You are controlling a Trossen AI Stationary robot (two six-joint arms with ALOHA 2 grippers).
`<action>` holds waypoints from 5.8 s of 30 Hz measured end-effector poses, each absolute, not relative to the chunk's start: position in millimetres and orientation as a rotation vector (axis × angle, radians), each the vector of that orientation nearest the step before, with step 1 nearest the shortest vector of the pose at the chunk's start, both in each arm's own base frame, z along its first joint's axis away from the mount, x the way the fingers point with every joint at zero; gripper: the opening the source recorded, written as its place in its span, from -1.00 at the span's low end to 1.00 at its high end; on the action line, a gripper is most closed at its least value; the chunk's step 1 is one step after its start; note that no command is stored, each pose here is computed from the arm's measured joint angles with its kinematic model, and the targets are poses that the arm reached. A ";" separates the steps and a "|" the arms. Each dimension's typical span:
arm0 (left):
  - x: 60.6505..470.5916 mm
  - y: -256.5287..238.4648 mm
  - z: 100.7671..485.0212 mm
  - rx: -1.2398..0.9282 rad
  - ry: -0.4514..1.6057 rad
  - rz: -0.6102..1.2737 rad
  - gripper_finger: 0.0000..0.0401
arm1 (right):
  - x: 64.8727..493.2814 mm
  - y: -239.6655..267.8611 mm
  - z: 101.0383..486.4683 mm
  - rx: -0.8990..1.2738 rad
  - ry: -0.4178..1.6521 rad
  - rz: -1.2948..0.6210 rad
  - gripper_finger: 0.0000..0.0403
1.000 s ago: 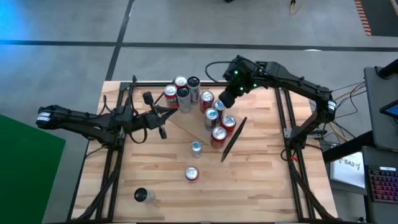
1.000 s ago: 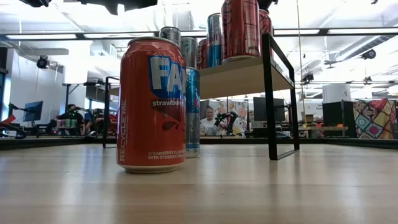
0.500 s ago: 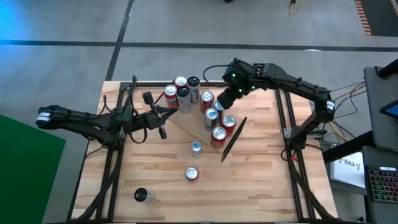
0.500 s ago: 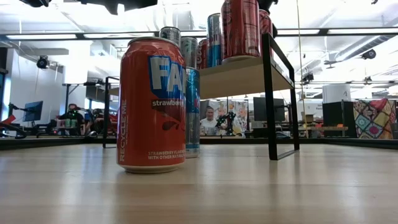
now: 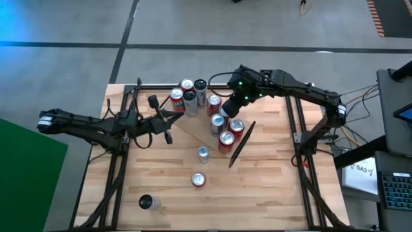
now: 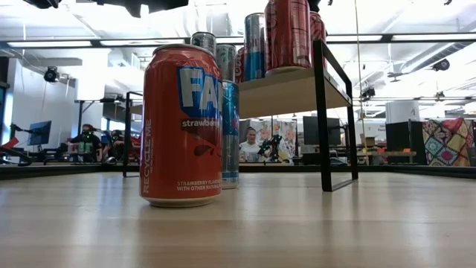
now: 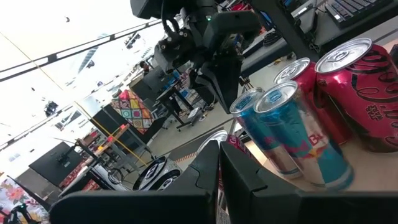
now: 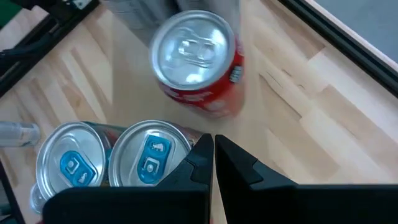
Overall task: Place canned beverage on shelf
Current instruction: Adjust the silver/blue soda cans on the shelf
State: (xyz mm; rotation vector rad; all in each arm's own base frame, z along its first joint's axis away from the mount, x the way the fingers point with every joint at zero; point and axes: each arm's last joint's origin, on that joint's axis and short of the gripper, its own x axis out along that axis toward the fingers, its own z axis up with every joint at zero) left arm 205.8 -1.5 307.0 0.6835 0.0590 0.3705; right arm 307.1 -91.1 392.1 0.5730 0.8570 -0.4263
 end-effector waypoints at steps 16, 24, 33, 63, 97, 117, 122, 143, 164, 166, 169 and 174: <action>205.8 -1.5 307.0 0.684 0.059 0.371 -1.00 | 317.2 -86.2 385.9 0.574 0.867 -0.404 -0.96; 205.8 -1.5 307.0 0.683 0.058 0.370 -1.00 | 312.9 -86.4 402.1 0.543 0.821 -0.409 -0.96; 205.8 -1.5 307.0 0.683 0.059 0.370 -1.00 | 304.9 -87.0 404.1 0.541 0.867 -0.497 -0.96; 205.8 -1.5 307.0 0.687 0.059 0.370 -1.00 | 335.1 -77.2 375.4 0.553 0.964 -0.381 -0.96; 235.3 -8.0 298.2 0.512 0.012 0.205 -1.00 | 294.1 -17.0 402.1 0.223 0.904 -0.421 -0.96; 286.0 -9.8 276.4 0.403 0.173 0.334 -1.00 | 267.8 9.7 408.7 0.069 0.805 -0.384 -0.96; 286.5 -14.9 275.6 0.400 0.170 0.309 -1.00 | 267.8 9.6 408.8 0.067 0.803 -0.389 -0.96; 258.9 -34.3 303.0 0.408 0.111 0.362 -1.00 | 265.1 22.8 408.5 0.027 0.785 -0.350 -0.96; 254.7 -137.3 325.3 0.191 -0.094 0.119 -1.00 | 231.9 110.1 371.5 -0.091 0.647 -0.175 -0.96; 258.8 -148.4 329.3 0.195 -0.089 0.134 -1.00 | 227.5 119.9 370.8 -0.073 0.640 -0.145 -0.96; 262.8 -161.1 334.3 0.239 -0.029 0.225 -1.00 | 221.4 130.2 370.3 -0.054 0.625 -0.141 -0.96; 269.7 -176.5 316.8 0.283 0.070 0.280 -1.00 | 218.9 134.7 370.2 -0.120 0.588 -0.197 -0.96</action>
